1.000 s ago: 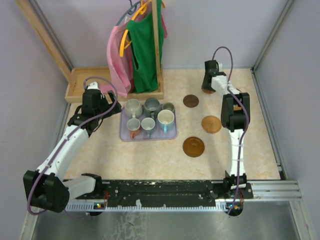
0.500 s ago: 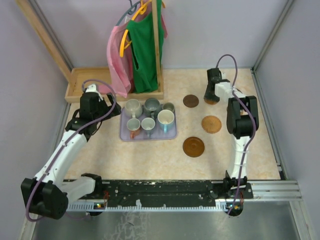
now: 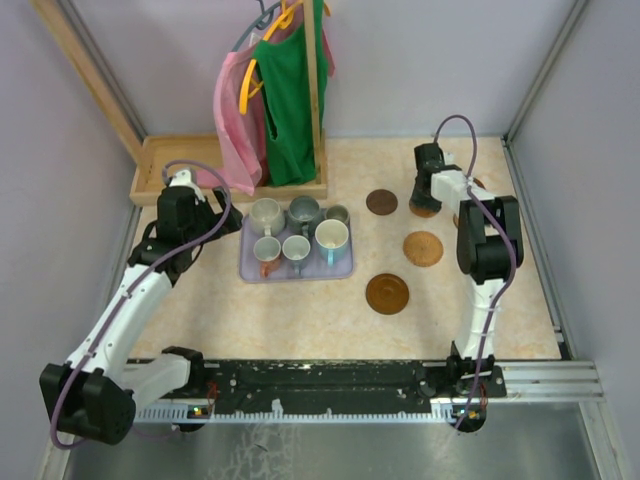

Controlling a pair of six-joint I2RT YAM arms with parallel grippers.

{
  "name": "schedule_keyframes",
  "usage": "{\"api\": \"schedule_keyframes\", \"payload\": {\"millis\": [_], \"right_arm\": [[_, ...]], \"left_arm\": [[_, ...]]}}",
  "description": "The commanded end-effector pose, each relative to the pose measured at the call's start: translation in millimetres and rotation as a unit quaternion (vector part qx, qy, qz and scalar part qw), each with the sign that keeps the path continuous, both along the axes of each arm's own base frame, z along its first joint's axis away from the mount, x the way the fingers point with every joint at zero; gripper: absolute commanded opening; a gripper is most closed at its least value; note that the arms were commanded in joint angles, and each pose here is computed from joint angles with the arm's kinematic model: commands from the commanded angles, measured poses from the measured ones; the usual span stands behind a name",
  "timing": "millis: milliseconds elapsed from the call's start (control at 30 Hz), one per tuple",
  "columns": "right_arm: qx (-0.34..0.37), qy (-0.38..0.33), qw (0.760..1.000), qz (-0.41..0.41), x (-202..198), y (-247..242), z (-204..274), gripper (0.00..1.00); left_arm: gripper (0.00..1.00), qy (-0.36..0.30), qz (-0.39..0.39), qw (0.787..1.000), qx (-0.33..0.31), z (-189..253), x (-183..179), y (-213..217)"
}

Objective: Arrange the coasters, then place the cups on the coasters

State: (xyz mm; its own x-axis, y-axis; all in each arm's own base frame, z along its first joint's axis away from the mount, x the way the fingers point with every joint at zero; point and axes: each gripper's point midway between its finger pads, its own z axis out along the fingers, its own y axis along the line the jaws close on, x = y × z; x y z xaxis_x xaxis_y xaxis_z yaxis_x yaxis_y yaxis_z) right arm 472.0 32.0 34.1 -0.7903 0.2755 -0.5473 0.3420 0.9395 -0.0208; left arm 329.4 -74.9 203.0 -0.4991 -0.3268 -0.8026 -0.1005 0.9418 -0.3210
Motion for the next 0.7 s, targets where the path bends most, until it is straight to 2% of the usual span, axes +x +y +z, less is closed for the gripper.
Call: {"api": "schedule_keyframes", "payload": {"millis": [0,667], "right_arm": [[-0.012,0.019,1.0,-0.001,-8.6,-1.7,0.0,0.37],[-0.028,0.009,1.0,-0.001,42.8,-5.1,-13.6,0.37]], "left_arm": [[1.0,-0.011,-0.008,1.0,-0.001,6.9,-3.8,-1.3],[1.0,-0.006,0.003,1.0,0.011,7.3,-1.4,3.6]]}}
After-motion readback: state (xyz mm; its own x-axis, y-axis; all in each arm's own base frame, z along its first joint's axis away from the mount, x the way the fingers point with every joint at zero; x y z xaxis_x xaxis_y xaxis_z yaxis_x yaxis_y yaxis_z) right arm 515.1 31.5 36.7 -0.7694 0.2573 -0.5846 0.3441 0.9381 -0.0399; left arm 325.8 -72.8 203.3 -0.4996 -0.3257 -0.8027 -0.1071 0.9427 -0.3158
